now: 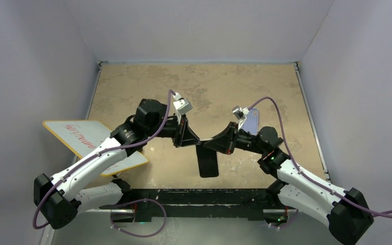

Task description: Put the phone into the phone case

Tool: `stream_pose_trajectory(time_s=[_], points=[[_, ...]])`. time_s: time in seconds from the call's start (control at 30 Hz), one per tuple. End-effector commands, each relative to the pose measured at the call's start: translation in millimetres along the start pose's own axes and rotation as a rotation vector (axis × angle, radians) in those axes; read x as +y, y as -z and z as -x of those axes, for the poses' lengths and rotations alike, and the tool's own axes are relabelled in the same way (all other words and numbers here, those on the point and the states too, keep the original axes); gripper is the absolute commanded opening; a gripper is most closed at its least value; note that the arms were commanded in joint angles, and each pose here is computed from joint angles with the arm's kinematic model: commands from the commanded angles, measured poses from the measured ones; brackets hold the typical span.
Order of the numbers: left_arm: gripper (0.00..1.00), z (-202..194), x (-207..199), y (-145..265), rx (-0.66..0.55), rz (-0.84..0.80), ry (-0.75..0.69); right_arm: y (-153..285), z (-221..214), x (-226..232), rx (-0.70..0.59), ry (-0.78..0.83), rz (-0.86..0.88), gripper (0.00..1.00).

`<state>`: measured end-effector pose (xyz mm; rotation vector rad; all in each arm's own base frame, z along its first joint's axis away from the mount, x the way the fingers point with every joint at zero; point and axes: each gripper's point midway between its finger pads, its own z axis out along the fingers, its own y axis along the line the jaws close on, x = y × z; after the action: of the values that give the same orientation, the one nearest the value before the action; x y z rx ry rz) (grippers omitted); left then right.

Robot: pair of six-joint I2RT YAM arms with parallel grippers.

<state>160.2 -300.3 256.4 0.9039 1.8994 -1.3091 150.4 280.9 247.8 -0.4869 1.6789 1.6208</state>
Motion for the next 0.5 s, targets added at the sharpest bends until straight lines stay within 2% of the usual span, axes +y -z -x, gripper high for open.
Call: stream_pose_trajectory(time_s=[0.0,0.13,0.23,0.27,0.3,0.37,0.47], points=[[0.07,20.8,3.9,5.5,-0.043,0.071,-0.031,-5.7,28.9,2.0,-0.077,0.057,-0.043,0.00],[0.48,27.7,11.5,14.3,-0.067,0.160,-0.024,-4.3,41.4,-5.0,-0.139,0.040,-0.108,0.00],[0.61,32.0,13.6,18.7,-0.108,0.194,0.013,-2.7,54.5,-15.3,-0.201,-0.021,-0.193,0.00],[0.72,33.2,12.0,19.3,-0.121,0.192,0.029,-2.6,58.0,-13.7,-0.217,-0.027,-0.191,0.00],[0.79,33.2,11.4,19.8,-0.128,0.192,0.043,-2.1,62.9,-9.7,-0.242,-0.034,-0.179,0.00],[0.83,32.2,9.3,18.8,-0.138,0.177,0.066,0.9,72.0,-4.9,-0.295,-0.042,-0.169,0.00],[0.84,28.7,11.3,15.1,-0.138,0.173,0.103,4.5,83.5,8.8,-0.351,-0.028,-0.119,0.00]])
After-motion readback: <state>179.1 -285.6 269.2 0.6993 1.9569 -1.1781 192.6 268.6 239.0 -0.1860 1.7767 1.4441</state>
